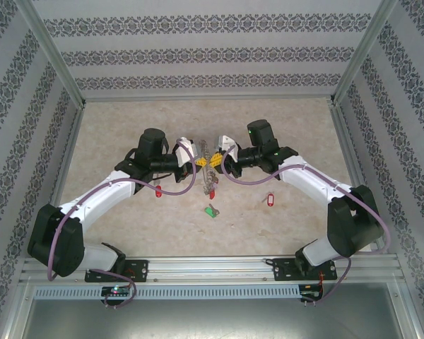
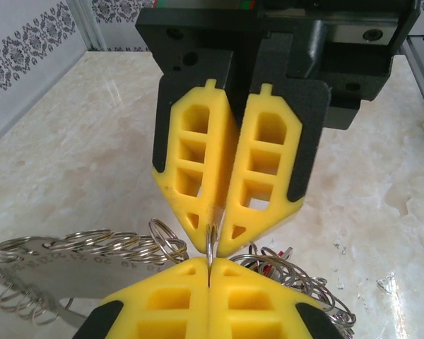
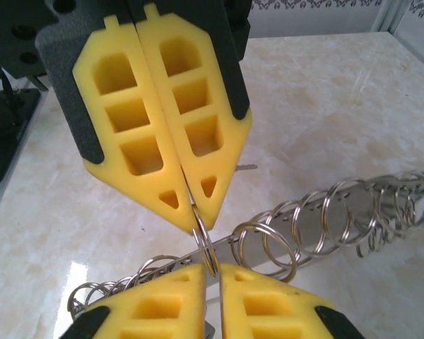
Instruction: Put the keys on the keyring
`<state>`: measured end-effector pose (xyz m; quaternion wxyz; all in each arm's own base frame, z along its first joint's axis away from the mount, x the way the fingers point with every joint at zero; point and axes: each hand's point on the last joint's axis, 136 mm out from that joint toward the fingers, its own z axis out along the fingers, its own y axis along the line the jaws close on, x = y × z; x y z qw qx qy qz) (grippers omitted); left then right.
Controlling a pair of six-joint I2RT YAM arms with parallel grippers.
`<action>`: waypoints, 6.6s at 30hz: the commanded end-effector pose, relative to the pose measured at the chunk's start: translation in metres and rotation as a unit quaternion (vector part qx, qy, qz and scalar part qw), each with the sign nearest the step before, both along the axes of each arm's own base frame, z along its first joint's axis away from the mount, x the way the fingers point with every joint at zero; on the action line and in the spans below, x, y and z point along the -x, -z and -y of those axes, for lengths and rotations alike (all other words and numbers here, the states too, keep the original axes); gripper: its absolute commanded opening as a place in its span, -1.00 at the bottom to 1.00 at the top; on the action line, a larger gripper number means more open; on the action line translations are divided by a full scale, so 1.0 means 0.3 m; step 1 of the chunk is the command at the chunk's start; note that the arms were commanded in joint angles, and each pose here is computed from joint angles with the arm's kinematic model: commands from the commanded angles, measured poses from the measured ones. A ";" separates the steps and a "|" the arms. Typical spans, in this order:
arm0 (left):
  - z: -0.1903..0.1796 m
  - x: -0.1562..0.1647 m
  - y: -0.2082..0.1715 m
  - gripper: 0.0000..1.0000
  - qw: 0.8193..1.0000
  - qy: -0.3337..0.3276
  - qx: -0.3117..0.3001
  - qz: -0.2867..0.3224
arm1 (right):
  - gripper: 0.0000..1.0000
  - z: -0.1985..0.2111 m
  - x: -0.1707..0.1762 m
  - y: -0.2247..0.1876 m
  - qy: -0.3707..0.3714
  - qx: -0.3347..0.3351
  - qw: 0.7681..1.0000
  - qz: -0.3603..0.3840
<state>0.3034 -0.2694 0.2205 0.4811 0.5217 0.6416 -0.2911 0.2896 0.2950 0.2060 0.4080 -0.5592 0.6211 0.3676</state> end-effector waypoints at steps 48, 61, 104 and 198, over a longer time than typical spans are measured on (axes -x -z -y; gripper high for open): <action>0.024 0.002 -0.017 -0.75 0.998 0.043 -0.032 -0.016 | -1.00 -0.024 0.027 -0.081 -0.027 -0.032 0.999 0.025; 0.020 -0.016 -0.011 -1.00 0.999 0.032 -0.038 -0.016 | -1.00 -0.022 0.026 -0.088 -0.023 -0.032 0.999 0.021; 0.020 -0.042 0.012 -1.00 0.999 0.021 -0.039 -0.015 | -0.48 0.753 0.049 0.599 0.657 0.210 0.497 -0.526; 0.074 0.009 -0.099 -1.00 0.996 0.086 0.011 -0.027 | -1.00 0.048 0.000 -0.165 0.161 0.004 0.987 -0.013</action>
